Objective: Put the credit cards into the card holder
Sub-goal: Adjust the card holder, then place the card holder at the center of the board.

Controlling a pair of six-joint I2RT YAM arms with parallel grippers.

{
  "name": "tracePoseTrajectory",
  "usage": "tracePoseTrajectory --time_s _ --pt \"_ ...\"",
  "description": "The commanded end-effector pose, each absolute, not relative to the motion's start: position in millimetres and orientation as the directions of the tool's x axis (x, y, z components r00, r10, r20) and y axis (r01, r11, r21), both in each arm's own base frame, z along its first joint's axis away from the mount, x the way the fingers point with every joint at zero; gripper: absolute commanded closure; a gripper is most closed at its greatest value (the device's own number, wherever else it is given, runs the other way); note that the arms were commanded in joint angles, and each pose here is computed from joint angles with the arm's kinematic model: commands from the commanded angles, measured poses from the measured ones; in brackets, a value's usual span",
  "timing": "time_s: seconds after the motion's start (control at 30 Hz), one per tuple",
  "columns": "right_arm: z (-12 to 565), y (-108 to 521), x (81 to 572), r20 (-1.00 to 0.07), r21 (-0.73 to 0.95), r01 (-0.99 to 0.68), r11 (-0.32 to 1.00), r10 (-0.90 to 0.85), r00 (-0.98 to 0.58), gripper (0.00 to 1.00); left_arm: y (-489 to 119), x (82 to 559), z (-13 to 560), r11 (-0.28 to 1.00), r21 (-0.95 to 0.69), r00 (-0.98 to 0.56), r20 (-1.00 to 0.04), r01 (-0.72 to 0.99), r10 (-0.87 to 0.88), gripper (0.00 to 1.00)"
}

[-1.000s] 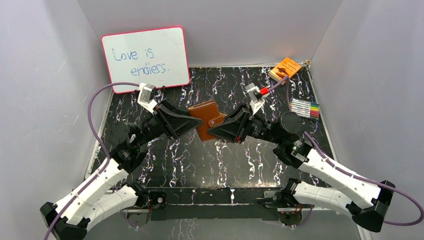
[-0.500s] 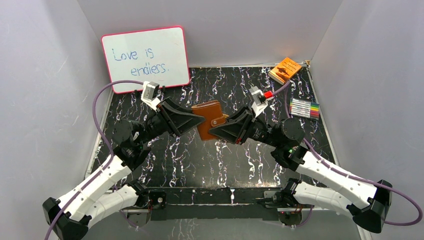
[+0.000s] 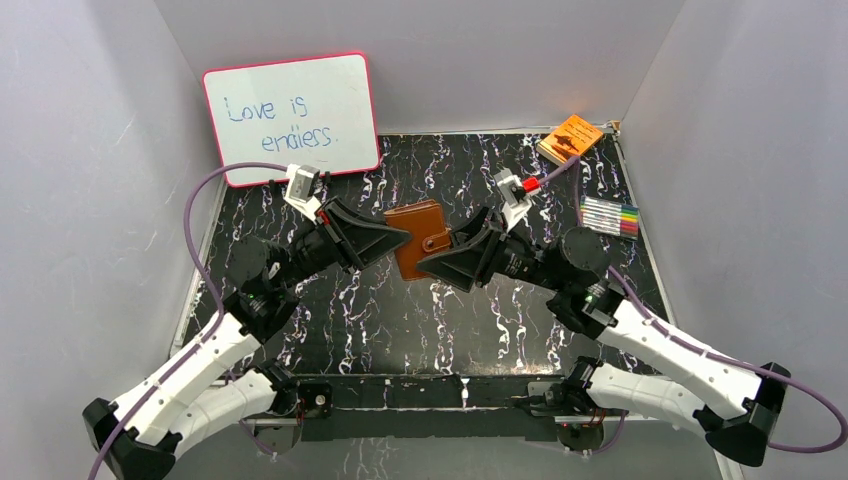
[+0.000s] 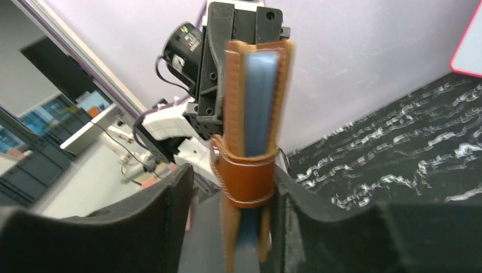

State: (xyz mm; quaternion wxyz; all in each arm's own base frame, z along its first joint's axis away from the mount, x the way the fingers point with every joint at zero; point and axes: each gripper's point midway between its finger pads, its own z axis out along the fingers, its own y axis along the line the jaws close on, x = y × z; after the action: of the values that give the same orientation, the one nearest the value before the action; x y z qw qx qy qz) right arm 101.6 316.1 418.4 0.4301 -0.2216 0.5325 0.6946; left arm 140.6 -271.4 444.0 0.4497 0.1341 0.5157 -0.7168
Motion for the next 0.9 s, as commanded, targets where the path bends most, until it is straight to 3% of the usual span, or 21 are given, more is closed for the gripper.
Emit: tracePoseTrajectory --time_s 0.0,0.17,0.3,0.43,0.53,0.67,0.87 --pt "418.6 299.7 98.6 -0.83 0.523 -0.85 0.067 0.27 -0.489 0.34 -253.9 155.4 445.2 0.143 -0.611 -0.459 -0.71 0.779 -0.534 1.0" --pt "388.1 249.8 107.1 -0.878 0.477 -0.815 0.329 0.215 -0.427 0.11 -241.7 171.6 410.2 0.384 -0.61 -0.457 -0.784 0.693 -0.419 1.0" --pt "364.2 208.0 124.9 -0.897 0.428 -0.709 0.561 0.164 -0.411 0.03 -232.9 189.6 341.2 0.609 -0.608 -0.596 -0.76 0.509 -0.26 1.0" --pt "327.3 182.3 153.2 -0.893 0.354 -0.545 0.76 0.101 -0.438 0.01 -200.3 211.0 265.1 0.835 -0.516 -0.707 -0.661 0.188 -0.249 1.0" --pt "292.4 165.5 177.5 -0.882 0.292 -0.378 0.878 0.095 -0.461 0.01 -199.7 211.3 238.9 0.858 -0.498 -0.75 -0.614 0.124 -0.248 1.0" --pt "269.6 172.8 193.0 -0.875 0.291 -0.313 0.904 0.119 -0.469 0.02 -214.3 212.6 228.7 0.812 -0.561 -0.758 -0.597 0.16 -0.263 1.0" --pt "252.7 182.5 206.4 -0.861 0.251 -0.263 0.932 0.091 -0.5 0.02 -226.2 219.5 191.8 0.73 -0.678 -0.862 -0.419 0.089 -0.285 1.0"
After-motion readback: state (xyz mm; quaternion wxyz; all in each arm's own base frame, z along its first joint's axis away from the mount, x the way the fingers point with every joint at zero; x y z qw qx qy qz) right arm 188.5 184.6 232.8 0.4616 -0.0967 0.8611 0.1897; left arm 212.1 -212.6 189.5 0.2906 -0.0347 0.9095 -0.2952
